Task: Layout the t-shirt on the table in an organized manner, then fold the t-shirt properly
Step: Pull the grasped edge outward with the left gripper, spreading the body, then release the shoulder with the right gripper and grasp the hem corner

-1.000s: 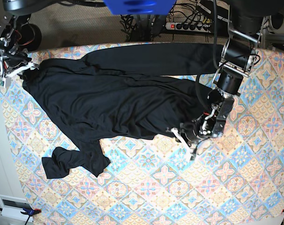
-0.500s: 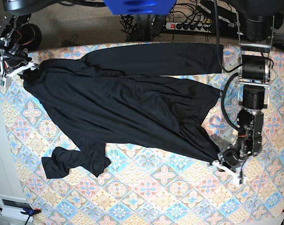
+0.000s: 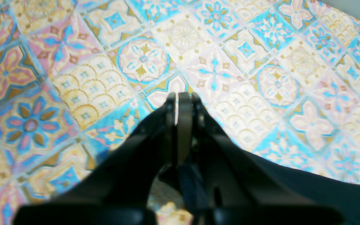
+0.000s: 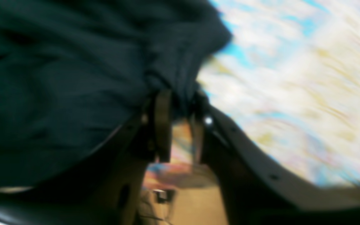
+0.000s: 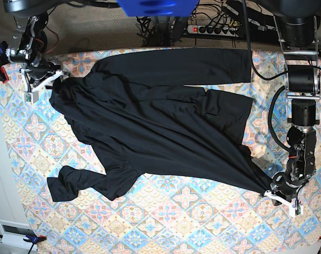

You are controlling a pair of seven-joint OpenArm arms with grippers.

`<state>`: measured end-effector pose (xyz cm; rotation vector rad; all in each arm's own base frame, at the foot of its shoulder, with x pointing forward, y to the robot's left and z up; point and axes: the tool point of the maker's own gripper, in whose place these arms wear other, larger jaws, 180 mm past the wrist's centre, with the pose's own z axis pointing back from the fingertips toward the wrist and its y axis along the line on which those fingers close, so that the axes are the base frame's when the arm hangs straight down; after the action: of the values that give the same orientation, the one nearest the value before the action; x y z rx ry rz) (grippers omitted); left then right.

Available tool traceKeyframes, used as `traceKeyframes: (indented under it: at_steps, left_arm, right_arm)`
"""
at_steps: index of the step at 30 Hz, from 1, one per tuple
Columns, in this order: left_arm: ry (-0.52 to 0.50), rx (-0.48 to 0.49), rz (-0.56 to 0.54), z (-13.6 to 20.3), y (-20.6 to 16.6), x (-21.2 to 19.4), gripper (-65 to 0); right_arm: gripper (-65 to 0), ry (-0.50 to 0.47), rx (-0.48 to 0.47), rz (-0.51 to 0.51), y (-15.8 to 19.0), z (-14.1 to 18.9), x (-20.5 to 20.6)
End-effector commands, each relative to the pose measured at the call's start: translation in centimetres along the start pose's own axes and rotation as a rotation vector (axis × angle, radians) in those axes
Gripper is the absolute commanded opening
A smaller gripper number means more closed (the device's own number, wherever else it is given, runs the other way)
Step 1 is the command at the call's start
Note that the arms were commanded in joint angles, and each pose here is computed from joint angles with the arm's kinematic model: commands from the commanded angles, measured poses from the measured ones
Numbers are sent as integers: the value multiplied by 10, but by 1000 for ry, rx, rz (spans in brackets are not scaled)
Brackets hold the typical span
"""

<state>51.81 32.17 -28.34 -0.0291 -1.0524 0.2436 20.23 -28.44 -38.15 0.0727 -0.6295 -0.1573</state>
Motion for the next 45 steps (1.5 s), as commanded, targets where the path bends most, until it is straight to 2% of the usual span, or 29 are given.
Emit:
traceKeyframes:
  at_steps: [1, 6, 10, 16, 20, 23, 29, 32, 37, 45]
  left_arm:
    - [-88, 31, -2, 5, 12, 35, -650]
    - [-98, 40, -3, 6, 15, 38, -650]
    - [-99, 42, -4, 6, 16, 39, -650]
    - [-101, 47, -5, 7, 19, 40, -650]
    - [-106, 61, -7, 9, 26, 43, -648]
    - [-107, 66, -9, 10, 30, 44, -648]
    - [-122, 88, 10, 15, 43, 50, -648]
    - [-125, 92, 17, 17, 46, 52, -648]
    - [-112, 98, 12, 16, 50, 45, -648]
    - [-93, 100, 10, 15, 50, 34, -648]
  right_arm:
    - [-492, -38, -17, 31, -4, 6, 14]
    - [-486, -27, -90, 75, -16, 7, 12]
    - [-489, -66, -152, 149, -20, 15, 27]
    - [-489, -223, -112, 175, 3, 10, 88]
    - [-487, -312, 0, 238, 54, -5, 136]
    - [-487, -286, 66, 288, 75, -26, 143]
    - [-485, -205, 161, 353, 95, -66, 151]
    - [-458, -161, 165, 389, 97, -81, 155]
    - [-400, -149, 211, 489, 119, -96, 152]
    - [-399, -82, 244, 513, 129, -130, 133]
